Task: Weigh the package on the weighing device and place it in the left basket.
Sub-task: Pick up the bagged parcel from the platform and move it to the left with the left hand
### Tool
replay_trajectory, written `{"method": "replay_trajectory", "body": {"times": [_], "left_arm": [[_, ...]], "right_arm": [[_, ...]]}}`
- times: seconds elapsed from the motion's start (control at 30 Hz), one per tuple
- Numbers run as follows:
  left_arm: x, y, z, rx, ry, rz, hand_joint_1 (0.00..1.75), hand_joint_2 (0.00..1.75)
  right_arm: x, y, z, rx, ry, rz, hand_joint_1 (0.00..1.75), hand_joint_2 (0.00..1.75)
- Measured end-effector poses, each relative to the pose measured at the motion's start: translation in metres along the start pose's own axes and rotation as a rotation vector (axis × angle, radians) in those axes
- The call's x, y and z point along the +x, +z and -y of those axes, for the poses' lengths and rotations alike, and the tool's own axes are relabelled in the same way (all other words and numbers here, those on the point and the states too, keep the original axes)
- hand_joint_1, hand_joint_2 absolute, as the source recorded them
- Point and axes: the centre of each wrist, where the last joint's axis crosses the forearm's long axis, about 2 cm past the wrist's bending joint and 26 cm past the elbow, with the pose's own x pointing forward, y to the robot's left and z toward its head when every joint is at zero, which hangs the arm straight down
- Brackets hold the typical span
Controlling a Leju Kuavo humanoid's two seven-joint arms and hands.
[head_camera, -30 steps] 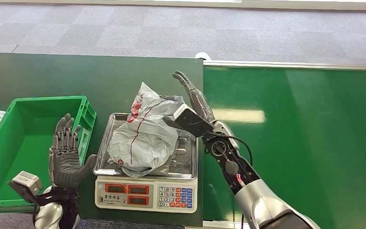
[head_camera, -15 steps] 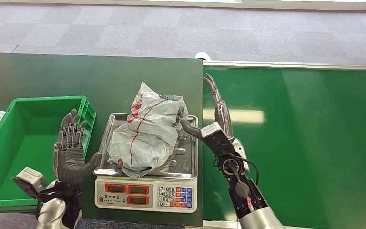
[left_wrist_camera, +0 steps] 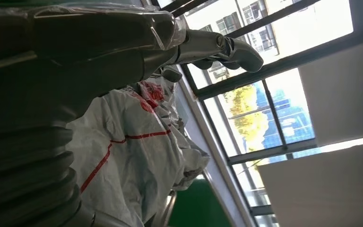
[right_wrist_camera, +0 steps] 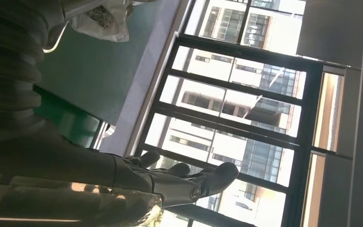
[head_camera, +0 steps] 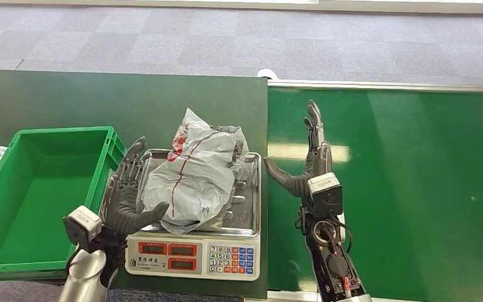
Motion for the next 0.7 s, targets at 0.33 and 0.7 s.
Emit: {"method": "replay_trajectory", "body": {"times": [0.33,0.7], "left_arm": [[-0.012,-0.052,0.02,-0.254,-0.336,-0.185,0.0,1.75],[-0.023,-0.069,0.029,-0.35,-0.402,-0.241,0.0,1.75]], "right_arm": [[0.007,0.02,-0.005,0.0,0.001,-0.042,0.0,1.75],[0.007,0.026,-0.005,-0.003,-0.001,-0.053,0.0,1.75]]}}
